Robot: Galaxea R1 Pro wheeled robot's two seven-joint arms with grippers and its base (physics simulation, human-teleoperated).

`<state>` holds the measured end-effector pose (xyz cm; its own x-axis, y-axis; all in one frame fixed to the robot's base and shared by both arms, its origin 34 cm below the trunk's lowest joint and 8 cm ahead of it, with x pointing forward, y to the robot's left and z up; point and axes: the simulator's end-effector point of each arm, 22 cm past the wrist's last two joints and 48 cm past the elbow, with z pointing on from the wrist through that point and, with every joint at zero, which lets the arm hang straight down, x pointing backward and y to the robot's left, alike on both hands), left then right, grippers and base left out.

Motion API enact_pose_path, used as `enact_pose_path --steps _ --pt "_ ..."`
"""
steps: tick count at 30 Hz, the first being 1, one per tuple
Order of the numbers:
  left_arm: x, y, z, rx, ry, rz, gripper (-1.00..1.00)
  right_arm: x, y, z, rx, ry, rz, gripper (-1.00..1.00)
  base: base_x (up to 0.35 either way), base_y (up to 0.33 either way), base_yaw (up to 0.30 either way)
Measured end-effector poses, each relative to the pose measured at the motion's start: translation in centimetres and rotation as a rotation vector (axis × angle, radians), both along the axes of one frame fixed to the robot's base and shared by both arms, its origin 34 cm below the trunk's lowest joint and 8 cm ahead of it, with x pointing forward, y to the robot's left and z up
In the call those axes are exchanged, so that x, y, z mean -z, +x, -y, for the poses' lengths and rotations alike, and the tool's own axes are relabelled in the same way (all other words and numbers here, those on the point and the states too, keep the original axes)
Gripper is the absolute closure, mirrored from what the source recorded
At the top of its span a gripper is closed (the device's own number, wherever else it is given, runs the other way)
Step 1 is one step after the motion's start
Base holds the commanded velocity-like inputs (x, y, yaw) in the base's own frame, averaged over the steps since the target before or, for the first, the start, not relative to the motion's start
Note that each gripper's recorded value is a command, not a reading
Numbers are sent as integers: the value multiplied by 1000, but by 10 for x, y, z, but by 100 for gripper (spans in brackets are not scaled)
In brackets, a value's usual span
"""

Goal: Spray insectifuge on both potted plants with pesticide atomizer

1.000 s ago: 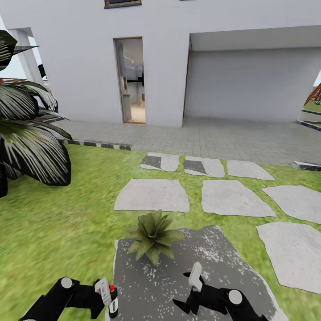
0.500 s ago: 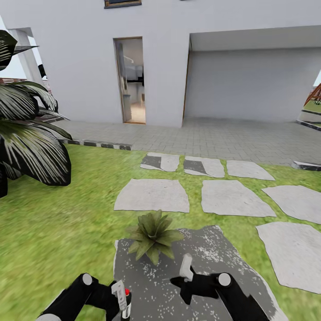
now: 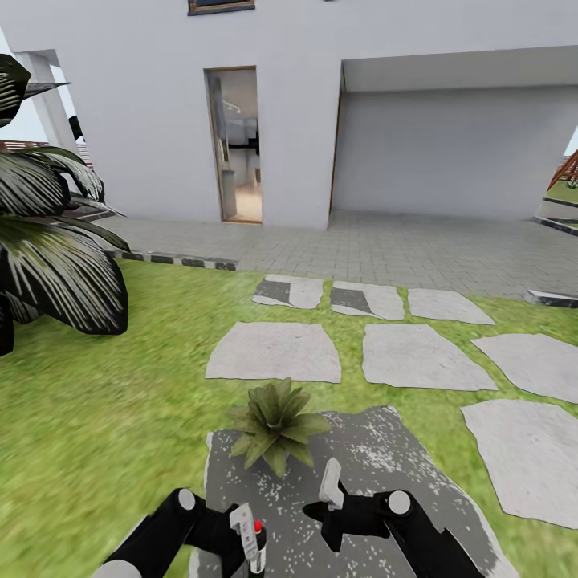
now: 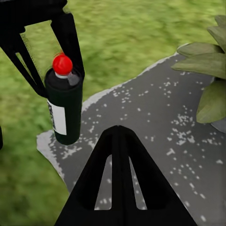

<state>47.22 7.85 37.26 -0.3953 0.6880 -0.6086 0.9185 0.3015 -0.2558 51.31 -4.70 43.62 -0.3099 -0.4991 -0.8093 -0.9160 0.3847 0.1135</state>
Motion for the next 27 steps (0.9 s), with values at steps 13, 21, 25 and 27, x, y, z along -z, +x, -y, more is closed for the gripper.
enact_pose_path --steps 13,21,25,27 --pt "-17 2 49 102 -26 36 100 2 1 2 13 -13 -20 100 0 0 0" --pt "-20 9 52 100 -25 51 100 2 0 2 12 -13 -21 100 0 0 0" --pt "-21 11 53 99 -25 56 100 2 1 2 12 -13 -20 100 0 0 0" --pt "-21 12 54 97 -25 59 100 2 1 2 12 -12 -20 100 0 0 0"
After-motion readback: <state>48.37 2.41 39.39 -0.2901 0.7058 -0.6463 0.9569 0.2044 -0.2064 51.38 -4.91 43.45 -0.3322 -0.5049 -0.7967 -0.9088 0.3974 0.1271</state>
